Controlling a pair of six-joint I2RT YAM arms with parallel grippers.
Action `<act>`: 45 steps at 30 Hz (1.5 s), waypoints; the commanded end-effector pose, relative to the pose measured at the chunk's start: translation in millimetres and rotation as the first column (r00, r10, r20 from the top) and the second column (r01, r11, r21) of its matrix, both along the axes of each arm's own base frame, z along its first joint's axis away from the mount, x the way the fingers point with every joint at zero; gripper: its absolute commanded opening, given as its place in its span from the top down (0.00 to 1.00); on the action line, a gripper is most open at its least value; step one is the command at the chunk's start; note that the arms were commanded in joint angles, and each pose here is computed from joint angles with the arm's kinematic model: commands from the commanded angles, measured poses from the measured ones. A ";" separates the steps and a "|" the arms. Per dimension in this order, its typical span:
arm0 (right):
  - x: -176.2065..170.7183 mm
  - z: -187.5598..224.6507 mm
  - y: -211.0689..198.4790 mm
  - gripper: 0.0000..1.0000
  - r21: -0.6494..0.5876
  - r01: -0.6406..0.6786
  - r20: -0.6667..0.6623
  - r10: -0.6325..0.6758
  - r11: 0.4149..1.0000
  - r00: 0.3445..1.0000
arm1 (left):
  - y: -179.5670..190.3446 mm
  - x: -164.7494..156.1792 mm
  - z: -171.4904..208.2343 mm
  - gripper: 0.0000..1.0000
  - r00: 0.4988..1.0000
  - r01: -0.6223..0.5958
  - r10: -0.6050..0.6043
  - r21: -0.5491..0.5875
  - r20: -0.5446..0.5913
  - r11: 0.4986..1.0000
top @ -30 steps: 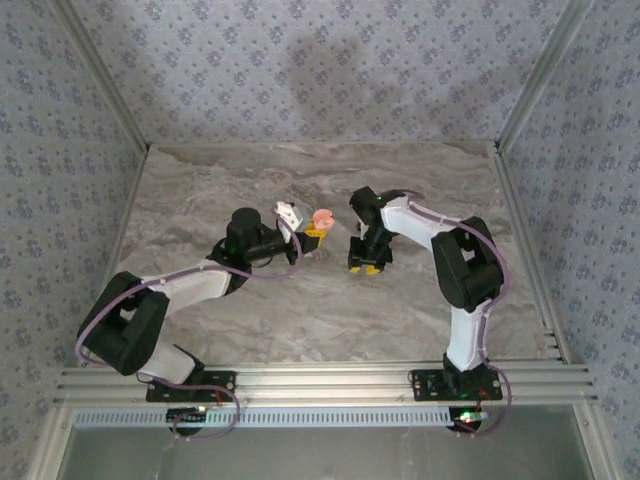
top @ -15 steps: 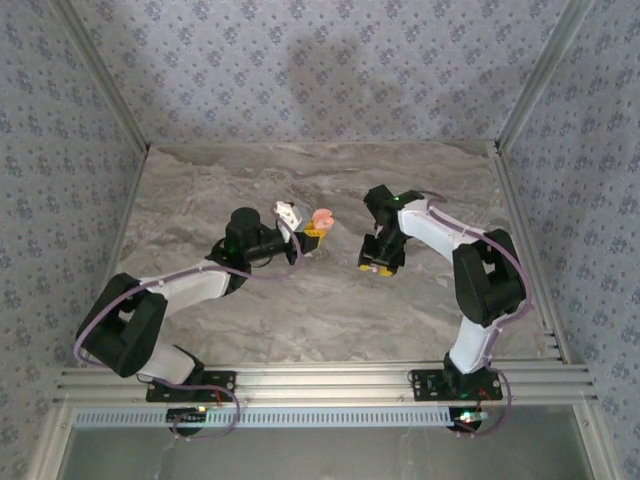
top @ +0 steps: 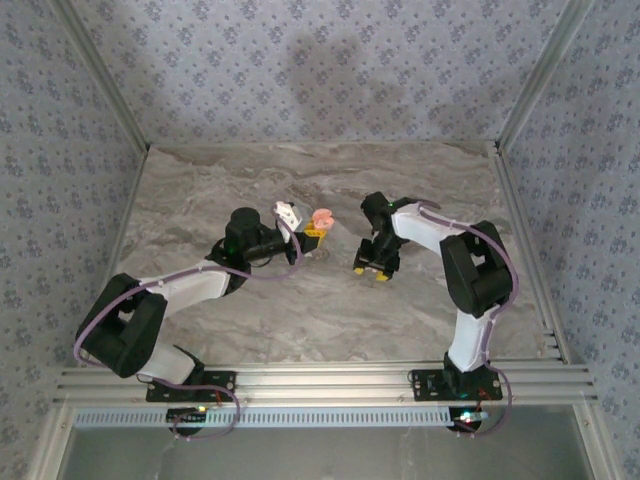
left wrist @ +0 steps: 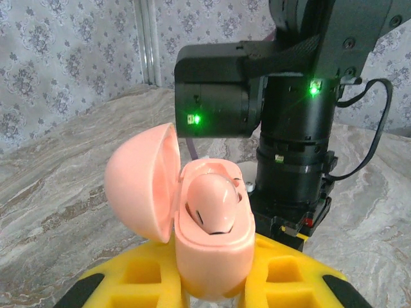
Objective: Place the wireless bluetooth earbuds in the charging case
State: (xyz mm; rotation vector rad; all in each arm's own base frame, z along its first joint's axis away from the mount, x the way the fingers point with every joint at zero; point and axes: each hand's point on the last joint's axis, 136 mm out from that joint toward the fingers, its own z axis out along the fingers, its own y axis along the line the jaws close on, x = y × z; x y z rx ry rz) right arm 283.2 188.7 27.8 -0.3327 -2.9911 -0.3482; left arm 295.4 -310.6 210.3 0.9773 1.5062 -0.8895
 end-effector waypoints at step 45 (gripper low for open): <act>34.3 5.1 -8.8 0.55 -0.098 -0.097 0.002 0.097 0.991 0.995 | 0.2 -3.2 19.2 0.95 0.998 0.014 -0.014 -0.001 0.061 1.000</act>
